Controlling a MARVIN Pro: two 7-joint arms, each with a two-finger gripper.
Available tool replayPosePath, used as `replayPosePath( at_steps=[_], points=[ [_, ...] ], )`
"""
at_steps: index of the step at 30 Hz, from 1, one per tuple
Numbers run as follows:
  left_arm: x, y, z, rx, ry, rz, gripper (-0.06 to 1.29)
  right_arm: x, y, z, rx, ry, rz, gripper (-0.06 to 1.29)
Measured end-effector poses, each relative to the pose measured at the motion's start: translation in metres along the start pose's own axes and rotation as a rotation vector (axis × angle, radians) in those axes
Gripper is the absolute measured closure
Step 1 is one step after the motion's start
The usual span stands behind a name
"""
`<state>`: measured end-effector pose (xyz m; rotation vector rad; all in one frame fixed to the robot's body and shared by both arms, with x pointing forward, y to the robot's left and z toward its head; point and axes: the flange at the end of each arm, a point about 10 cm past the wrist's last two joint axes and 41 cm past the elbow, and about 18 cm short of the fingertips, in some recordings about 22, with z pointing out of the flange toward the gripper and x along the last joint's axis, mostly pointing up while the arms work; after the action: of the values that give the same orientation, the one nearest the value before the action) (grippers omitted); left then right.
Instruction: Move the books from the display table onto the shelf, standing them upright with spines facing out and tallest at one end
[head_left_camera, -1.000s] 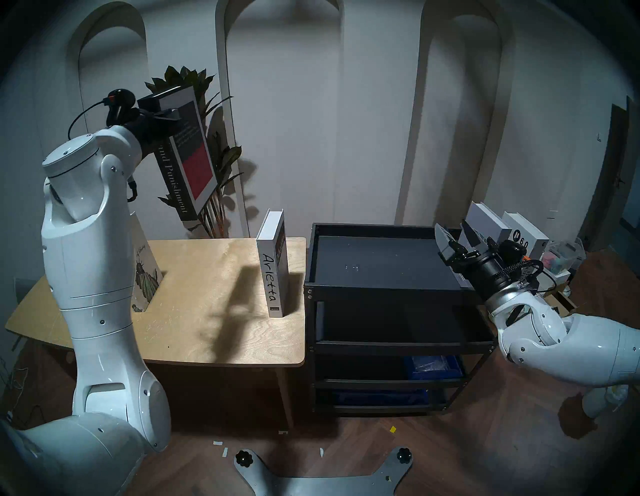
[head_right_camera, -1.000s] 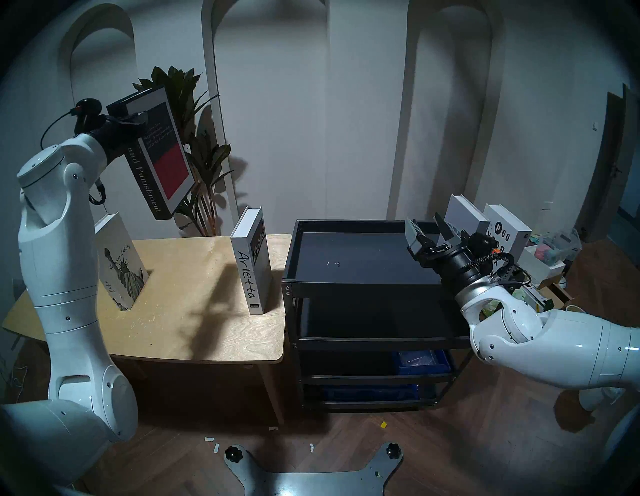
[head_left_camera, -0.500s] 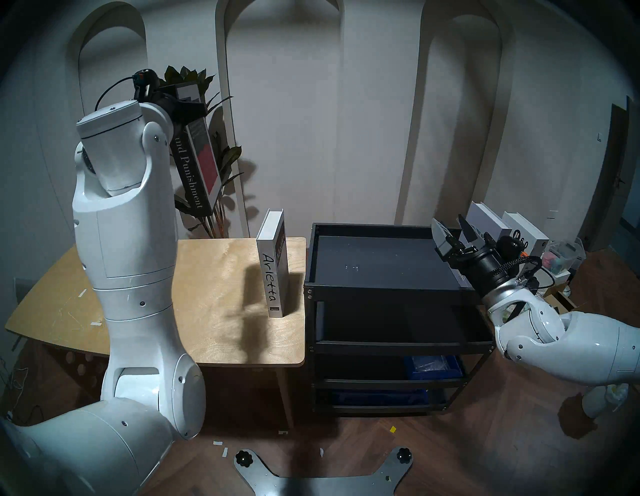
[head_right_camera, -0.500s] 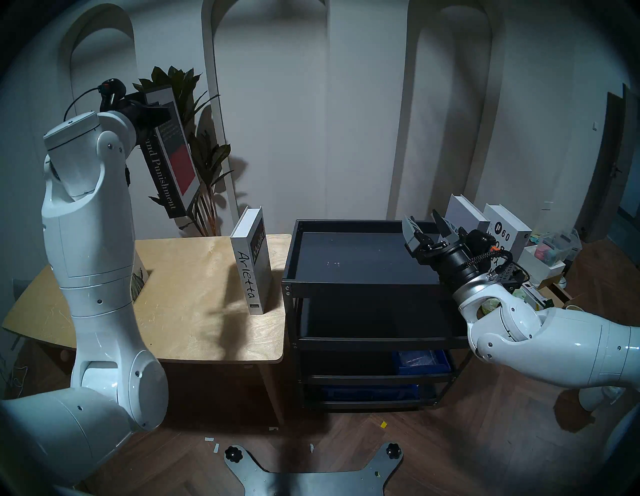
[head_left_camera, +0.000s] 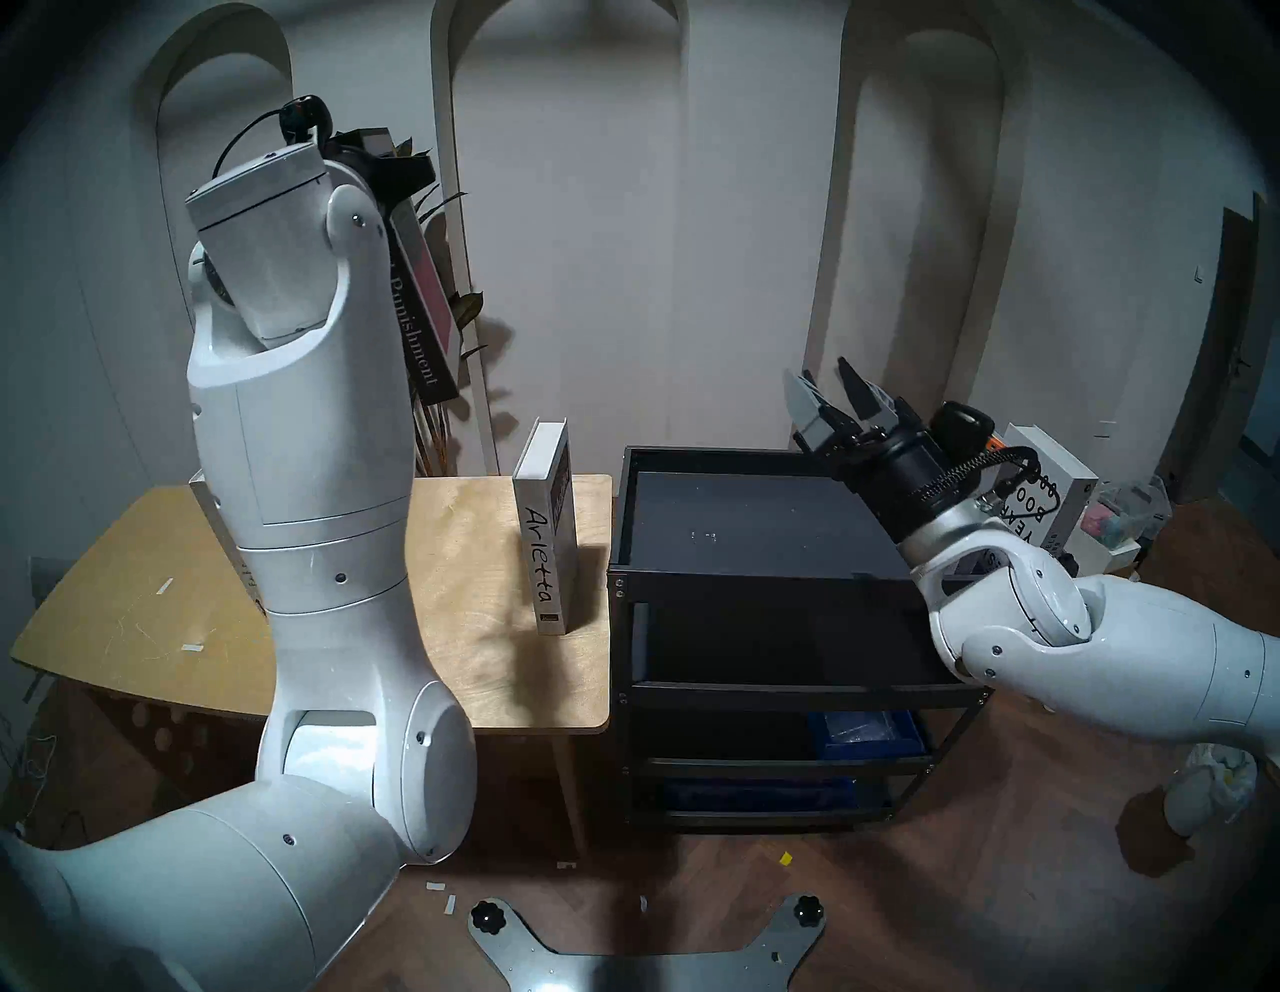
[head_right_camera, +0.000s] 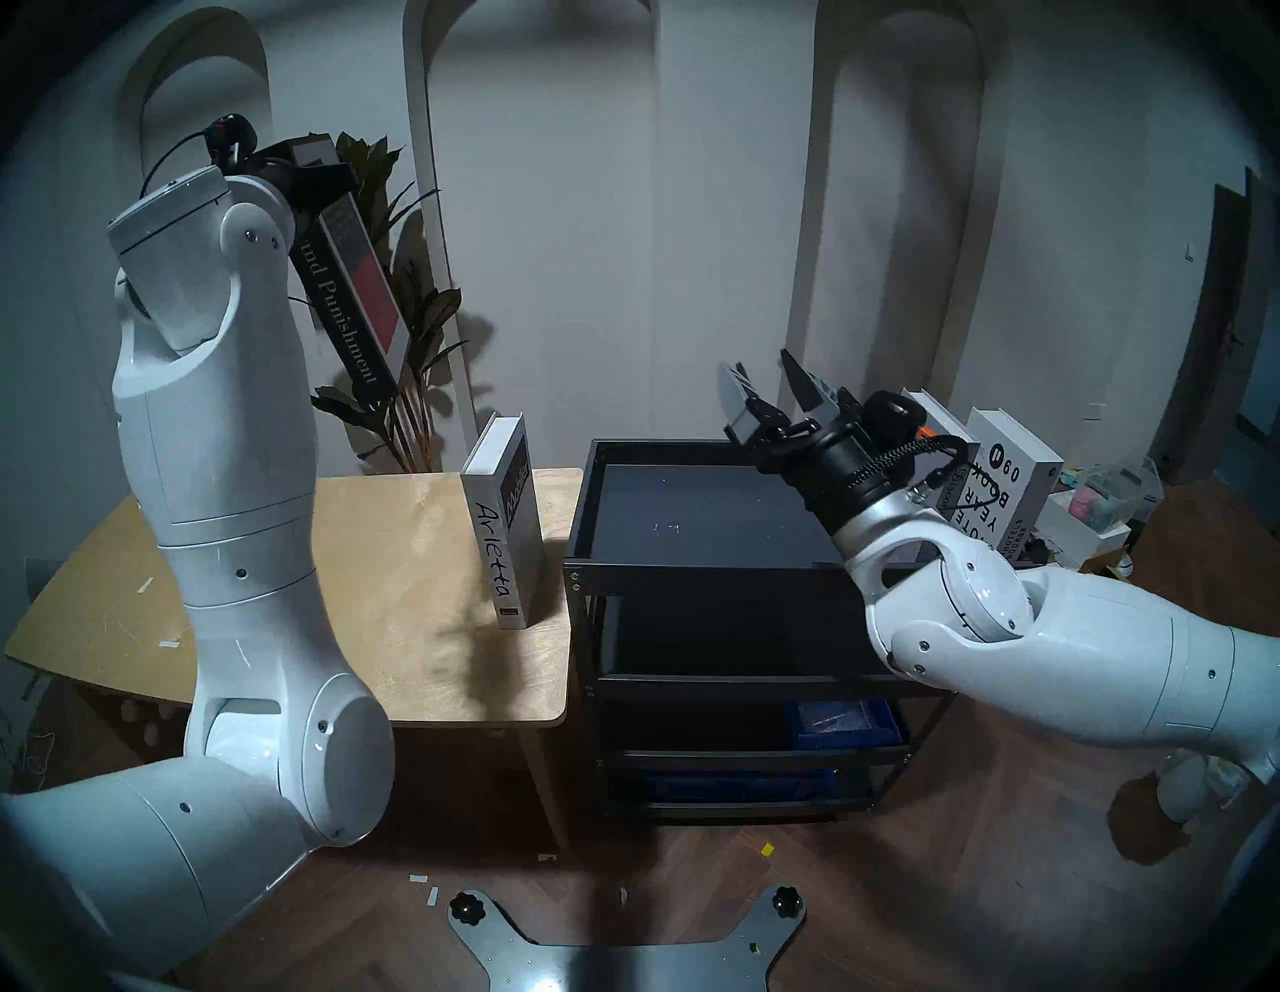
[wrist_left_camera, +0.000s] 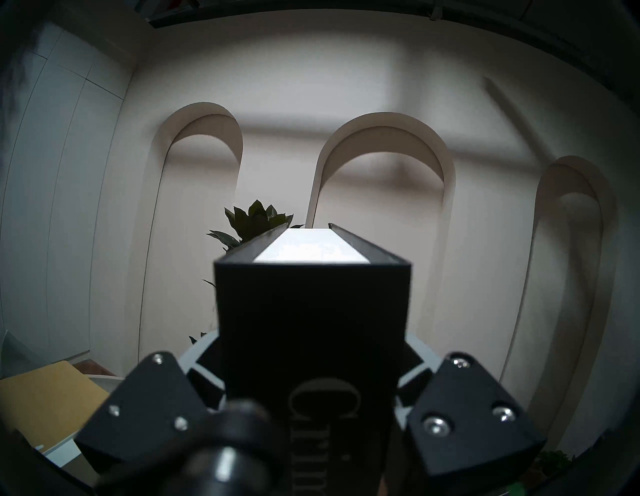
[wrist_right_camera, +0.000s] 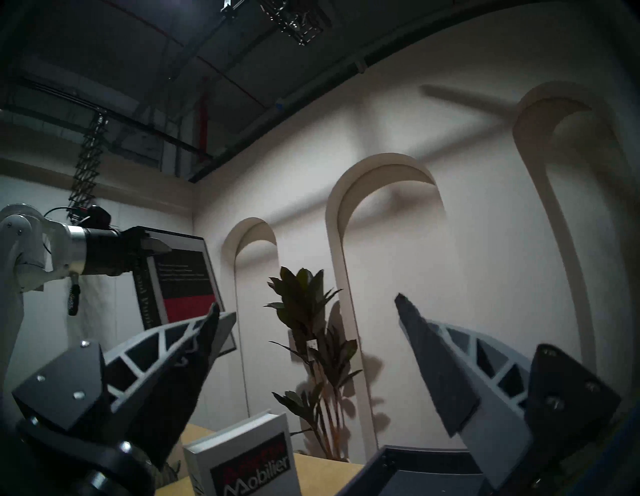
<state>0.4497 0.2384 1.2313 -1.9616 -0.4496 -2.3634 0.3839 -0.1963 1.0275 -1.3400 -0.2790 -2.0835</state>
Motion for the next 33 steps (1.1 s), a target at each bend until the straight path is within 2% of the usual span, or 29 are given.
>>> replayPosePath(
  at_steps=[8, 18, 29, 30, 31, 33],
  points=[
    [-0.006, 0.019, -0.007, -0.01, -0.022, -0.055, 0.72, -0.001, -0.038, 0.03, 0.088, -0.043, 0.019, 0.0],
    [-0.01, 0.037, -0.016, -0.013, -0.038, -0.096, 0.72, -0.006, -0.078, 0.056, 0.165, -0.109, 0.016, 0.0],
    [-0.014, 0.051, -0.027, -0.005, -0.056, -0.132, 0.72, -0.018, -0.115, 0.078, 0.242, -0.191, -0.056, 0.02],
    [-0.015, 0.052, -0.028, -0.002, -0.058, -0.135, 0.72, -0.021, -0.117, 0.081, 0.248, -0.2, -0.073, 0.1],
    [-0.015, 0.052, -0.028, 0.001, -0.06, -0.138, 0.72, -0.024, -0.119, 0.083, 0.251, -0.207, -0.091, 0.3],
    [-0.016, 0.053, -0.03, 0.005, -0.064, -0.145, 0.72, -0.028, -0.121, 0.089, 0.253, -0.216, -0.128, 0.46]
  ],
)
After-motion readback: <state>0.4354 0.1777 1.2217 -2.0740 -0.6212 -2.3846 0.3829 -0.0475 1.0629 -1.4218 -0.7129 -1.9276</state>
